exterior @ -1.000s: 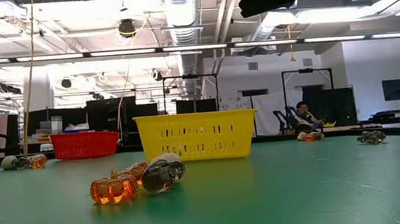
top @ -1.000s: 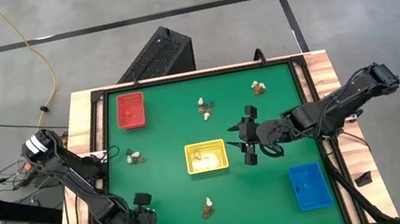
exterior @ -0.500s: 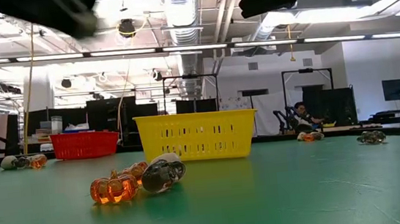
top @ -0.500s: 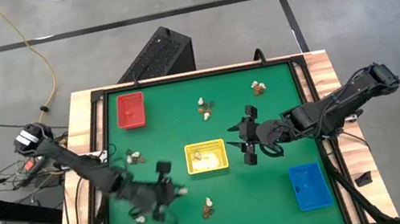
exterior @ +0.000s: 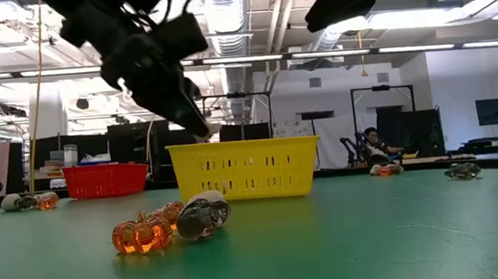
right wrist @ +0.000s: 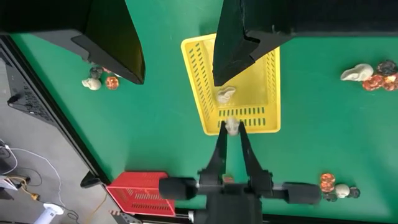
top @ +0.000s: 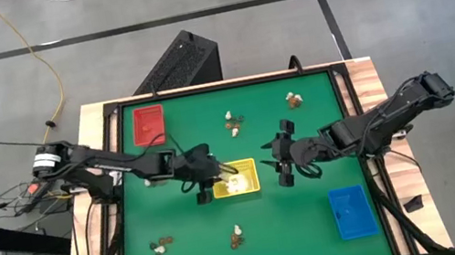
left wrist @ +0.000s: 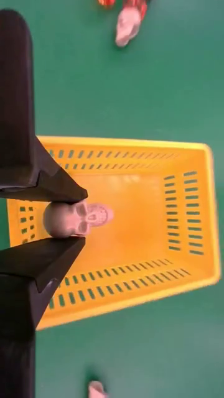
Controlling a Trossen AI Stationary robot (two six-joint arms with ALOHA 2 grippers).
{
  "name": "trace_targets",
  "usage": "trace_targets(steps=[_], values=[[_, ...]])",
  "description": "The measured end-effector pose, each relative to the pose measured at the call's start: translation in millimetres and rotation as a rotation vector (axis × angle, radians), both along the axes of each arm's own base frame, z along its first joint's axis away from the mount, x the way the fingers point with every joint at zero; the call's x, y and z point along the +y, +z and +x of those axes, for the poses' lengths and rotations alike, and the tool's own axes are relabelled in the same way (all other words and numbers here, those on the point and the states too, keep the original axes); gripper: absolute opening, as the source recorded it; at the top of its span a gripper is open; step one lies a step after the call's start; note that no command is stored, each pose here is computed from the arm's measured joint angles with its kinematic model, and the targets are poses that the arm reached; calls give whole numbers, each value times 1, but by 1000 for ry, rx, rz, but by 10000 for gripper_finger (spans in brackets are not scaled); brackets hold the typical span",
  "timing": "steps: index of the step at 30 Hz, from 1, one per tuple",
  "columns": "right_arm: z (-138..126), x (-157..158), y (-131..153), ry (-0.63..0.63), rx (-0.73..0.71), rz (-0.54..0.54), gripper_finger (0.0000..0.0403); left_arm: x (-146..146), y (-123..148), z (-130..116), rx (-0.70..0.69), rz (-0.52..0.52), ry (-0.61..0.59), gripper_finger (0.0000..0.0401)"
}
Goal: Sort Halloween decoration
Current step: Put the white skull toy into the yellow bin, then put the black skull toy into the blue bin
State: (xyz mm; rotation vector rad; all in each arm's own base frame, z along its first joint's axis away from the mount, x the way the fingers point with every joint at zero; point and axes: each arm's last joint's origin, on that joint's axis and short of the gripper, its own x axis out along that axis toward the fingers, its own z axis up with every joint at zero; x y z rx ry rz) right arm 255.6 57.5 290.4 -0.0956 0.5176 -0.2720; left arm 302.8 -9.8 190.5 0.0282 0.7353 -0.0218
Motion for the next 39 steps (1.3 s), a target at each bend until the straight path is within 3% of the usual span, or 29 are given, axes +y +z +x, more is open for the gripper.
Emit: trace_targets(steps=[12,16,21,24,28,32,39], values=[[0,-1,-1,-8,7,4,218,4,11,3,-91,4,-15,180],[2,-2,-3,-19,12,10,218,4,32,-14,-99,-12,-16,197],[18,-18,-21,-109,64,30,218,6,55,-52,-62,37,37,196],[35,-40,-42,-167,124,74,218,8,55,-77,-163,58,70,191],[59,-83,-67,-210,157,149,218,9,45,-105,-439,50,96,188],[71,-142,-74,-374,142,256,218,9,29,-125,-639,24,80,188],[81,-212,-109,-520,201,525,218,9,15,-142,-650,3,78,188]])
